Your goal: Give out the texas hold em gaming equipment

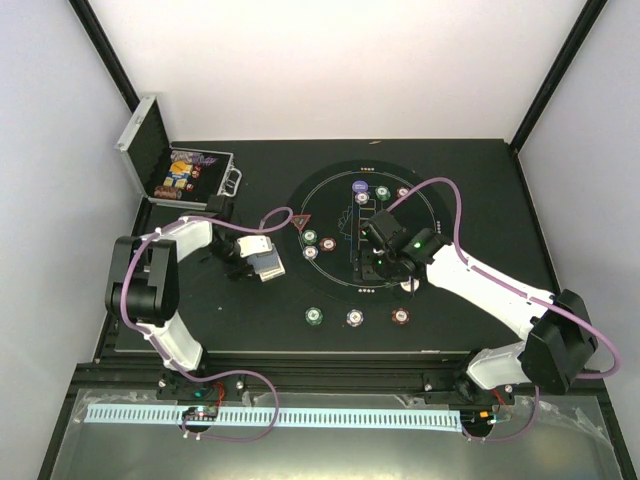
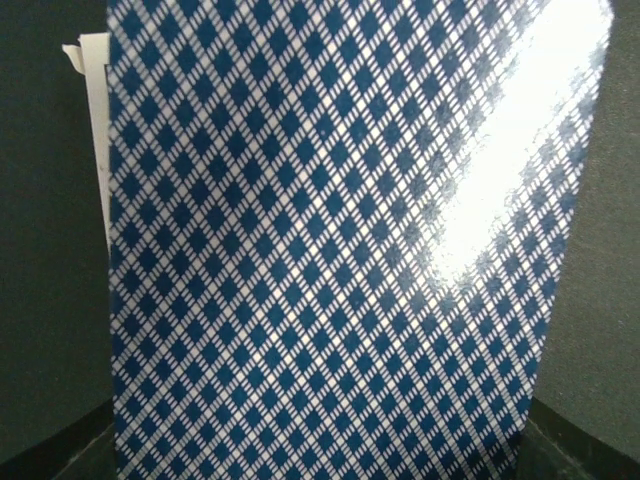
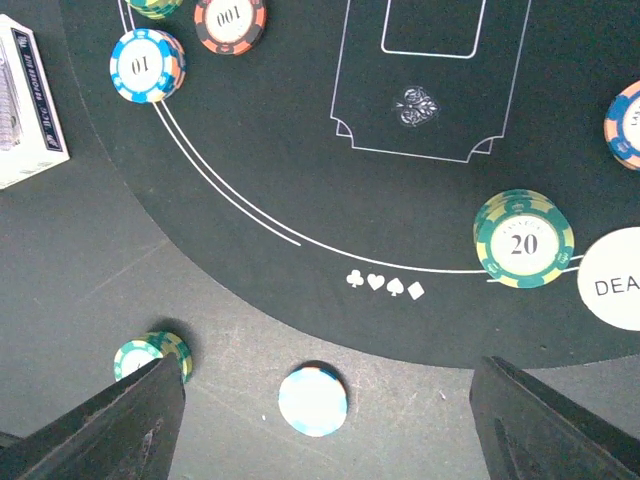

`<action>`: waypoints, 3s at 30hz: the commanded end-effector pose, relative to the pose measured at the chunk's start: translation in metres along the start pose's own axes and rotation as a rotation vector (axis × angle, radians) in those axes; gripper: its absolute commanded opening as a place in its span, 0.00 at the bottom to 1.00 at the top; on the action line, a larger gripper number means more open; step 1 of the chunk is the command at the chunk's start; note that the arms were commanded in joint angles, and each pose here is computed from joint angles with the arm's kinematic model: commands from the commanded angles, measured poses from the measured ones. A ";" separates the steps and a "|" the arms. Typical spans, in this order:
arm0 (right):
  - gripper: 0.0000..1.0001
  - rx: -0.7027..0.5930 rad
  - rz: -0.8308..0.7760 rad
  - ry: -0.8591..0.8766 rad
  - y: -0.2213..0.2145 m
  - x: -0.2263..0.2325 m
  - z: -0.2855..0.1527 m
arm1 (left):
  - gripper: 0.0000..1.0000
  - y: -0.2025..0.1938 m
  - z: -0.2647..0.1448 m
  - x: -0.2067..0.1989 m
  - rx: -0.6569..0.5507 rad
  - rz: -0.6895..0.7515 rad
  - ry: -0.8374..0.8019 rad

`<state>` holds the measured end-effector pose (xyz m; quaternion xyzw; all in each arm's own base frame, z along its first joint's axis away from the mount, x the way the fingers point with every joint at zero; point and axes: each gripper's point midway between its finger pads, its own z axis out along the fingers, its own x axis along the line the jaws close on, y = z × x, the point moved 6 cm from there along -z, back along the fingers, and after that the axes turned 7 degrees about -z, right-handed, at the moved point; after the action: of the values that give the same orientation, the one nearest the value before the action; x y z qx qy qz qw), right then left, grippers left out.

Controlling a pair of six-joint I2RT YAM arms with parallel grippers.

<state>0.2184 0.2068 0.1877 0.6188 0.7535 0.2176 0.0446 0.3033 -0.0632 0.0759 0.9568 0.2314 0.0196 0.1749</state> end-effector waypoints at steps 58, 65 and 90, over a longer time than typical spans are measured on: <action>0.05 0.046 0.111 0.985 0.010 0.142 0.024 | 0.99 0.084 -0.142 -0.143 -0.357 0.343 -0.080; 0.04 0.051 0.102 1.017 0.008 0.146 0.019 | 0.99 0.085 -0.140 -0.159 -0.406 0.403 -0.120; 0.02 0.065 0.104 1.050 0.007 0.160 0.015 | 0.88 0.074 -0.104 -0.147 -0.263 0.295 -0.143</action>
<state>0.1918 0.3570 0.1931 0.4859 0.6546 0.4514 -0.3629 0.1909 -0.1575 0.2078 0.9467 0.0633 0.0018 0.3158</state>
